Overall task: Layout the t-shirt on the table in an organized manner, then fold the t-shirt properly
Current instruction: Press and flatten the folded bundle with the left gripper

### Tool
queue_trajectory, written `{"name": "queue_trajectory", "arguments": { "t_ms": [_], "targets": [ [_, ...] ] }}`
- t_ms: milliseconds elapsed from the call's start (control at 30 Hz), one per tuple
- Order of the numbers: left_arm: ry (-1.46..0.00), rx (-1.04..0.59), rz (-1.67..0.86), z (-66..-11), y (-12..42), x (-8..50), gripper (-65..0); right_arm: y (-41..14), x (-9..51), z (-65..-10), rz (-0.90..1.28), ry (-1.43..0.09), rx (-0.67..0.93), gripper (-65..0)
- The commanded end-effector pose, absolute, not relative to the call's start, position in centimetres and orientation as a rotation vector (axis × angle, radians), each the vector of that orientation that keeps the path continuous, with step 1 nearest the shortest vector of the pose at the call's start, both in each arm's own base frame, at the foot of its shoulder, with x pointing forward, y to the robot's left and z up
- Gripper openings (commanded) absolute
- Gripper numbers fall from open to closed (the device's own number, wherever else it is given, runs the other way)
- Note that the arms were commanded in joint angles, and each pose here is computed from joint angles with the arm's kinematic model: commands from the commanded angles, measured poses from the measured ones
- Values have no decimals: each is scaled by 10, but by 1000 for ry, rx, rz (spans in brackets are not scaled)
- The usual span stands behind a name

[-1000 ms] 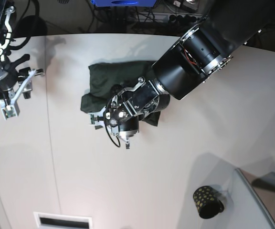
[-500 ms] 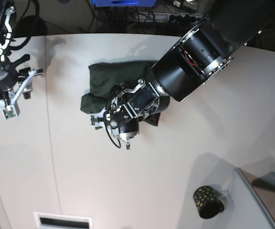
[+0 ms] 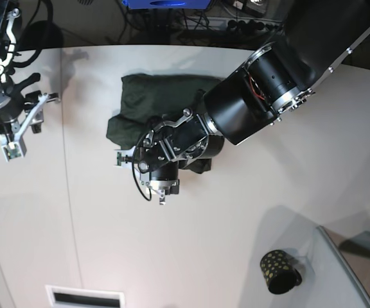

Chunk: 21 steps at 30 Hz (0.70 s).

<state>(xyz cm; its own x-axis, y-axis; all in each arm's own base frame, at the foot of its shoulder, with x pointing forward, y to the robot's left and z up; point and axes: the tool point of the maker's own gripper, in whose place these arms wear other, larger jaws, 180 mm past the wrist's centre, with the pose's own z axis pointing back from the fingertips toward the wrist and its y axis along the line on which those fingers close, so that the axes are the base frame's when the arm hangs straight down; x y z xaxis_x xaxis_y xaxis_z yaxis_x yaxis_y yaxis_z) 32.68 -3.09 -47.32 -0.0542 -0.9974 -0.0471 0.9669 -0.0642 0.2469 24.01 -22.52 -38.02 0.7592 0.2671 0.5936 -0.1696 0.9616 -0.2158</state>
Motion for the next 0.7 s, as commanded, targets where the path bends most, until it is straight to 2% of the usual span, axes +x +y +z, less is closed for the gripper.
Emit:
{"name": "queue_trajectory", "arguments": {
  "t_ms": [0,233,667],
  "targets": [
    [-202,227,-1628,-461,-39,335,-191,-226,248,-370,249,-710,-161,-405],
    [-247,331,-1624,-431,-27,357,-193,-226,254,-366,248,-724,-163,-405],
    [-264,332,-1625,-427,-29,359,-199,-226,264,-359,247,-748,-167,-405]
  ]
}}
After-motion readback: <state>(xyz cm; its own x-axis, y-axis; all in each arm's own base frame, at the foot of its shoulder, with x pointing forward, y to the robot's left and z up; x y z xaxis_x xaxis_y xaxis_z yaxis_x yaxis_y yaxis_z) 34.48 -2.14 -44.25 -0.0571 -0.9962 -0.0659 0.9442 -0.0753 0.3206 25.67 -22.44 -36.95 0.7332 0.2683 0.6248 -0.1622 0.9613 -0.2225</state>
